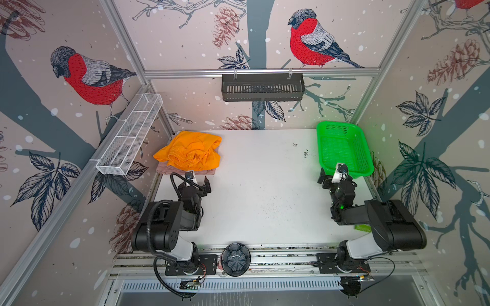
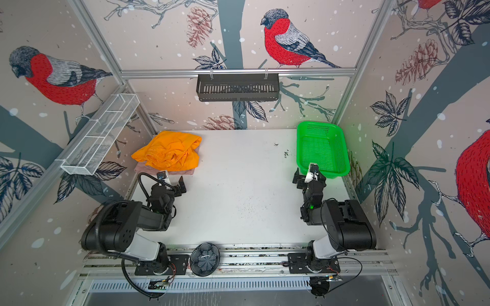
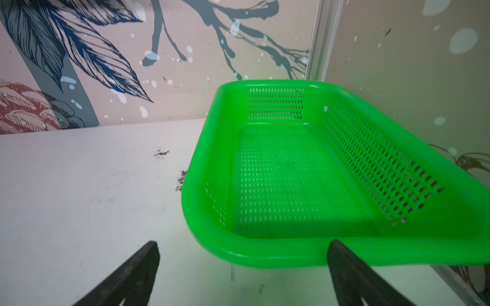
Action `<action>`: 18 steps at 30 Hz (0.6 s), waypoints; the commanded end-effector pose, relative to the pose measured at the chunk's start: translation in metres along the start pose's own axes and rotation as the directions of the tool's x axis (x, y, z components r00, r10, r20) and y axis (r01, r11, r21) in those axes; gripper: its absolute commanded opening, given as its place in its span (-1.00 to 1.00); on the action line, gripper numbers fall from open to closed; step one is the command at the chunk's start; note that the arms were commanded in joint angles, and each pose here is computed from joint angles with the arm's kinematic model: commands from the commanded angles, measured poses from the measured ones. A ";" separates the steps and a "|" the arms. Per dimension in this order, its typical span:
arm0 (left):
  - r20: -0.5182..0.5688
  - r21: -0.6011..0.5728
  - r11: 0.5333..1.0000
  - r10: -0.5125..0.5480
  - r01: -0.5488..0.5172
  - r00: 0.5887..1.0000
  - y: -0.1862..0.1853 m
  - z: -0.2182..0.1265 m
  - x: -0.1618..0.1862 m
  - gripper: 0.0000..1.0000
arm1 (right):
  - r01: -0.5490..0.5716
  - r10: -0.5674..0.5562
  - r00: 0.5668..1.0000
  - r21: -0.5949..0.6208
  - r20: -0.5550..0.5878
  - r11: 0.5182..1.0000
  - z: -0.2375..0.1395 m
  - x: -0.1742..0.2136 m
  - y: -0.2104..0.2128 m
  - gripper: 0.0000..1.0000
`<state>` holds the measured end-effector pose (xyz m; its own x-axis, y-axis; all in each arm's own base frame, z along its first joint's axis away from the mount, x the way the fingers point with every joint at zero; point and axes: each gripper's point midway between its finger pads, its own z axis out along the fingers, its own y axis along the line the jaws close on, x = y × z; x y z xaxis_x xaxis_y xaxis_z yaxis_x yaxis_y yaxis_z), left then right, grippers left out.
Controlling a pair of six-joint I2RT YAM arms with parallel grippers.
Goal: Fold and stack the shorts
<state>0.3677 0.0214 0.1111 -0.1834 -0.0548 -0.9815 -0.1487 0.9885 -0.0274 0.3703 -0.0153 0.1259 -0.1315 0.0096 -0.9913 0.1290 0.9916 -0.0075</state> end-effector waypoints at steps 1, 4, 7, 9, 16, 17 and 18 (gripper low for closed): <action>0.083 0.057 0.997 0.046 -0.051 0.995 -0.012 0.005 -0.017 0.98 | 0.011 -0.011 1.000 -0.026 -0.013 1.000 0.002 0.000 0.004 0.99; 0.099 0.067 0.996 0.046 -0.053 0.994 -0.013 -0.001 -0.019 0.98 | 0.009 -0.009 1.000 -0.024 -0.012 1.000 0.002 0.000 0.004 1.00; 0.081 0.077 0.995 0.053 -0.059 0.995 -0.016 0.004 -0.018 0.98 | 0.007 -0.007 1.000 -0.023 -0.014 1.000 0.003 0.000 0.003 1.00; 0.093 0.080 0.995 0.053 -0.060 0.994 -0.016 0.004 -0.019 0.98 | 0.006 -0.006 1.000 -0.022 -0.015 1.000 0.003 0.001 0.003 1.00; 0.087 0.079 0.995 0.052 -0.059 0.995 -0.016 0.005 -0.019 0.98 | 0.005 -0.005 1.000 -0.023 -0.013 1.000 0.003 0.000 0.003 0.99; 0.088 0.080 0.995 0.052 -0.059 0.995 -0.017 0.005 -0.019 0.98 | 0.004 -0.004 1.000 -0.023 -0.014 1.000 0.004 0.000 0.003 0.99; 0.090 0.079 0.995 0.053 -0.061 0.994 -0.016 0.005 -0.020 0.98 | 0.004 -0.004 1.000 -0.022 -0.015 1.000 0.004 0.001 0.002 0.99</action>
<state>0.3755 0.0075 0.1147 -0.1611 -0.0065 -0.9869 -0.0649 0.9979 0.0040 0.3727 -0.0135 0.1228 -0.1521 0.0015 -0.9884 0.1085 0.9940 -0.0152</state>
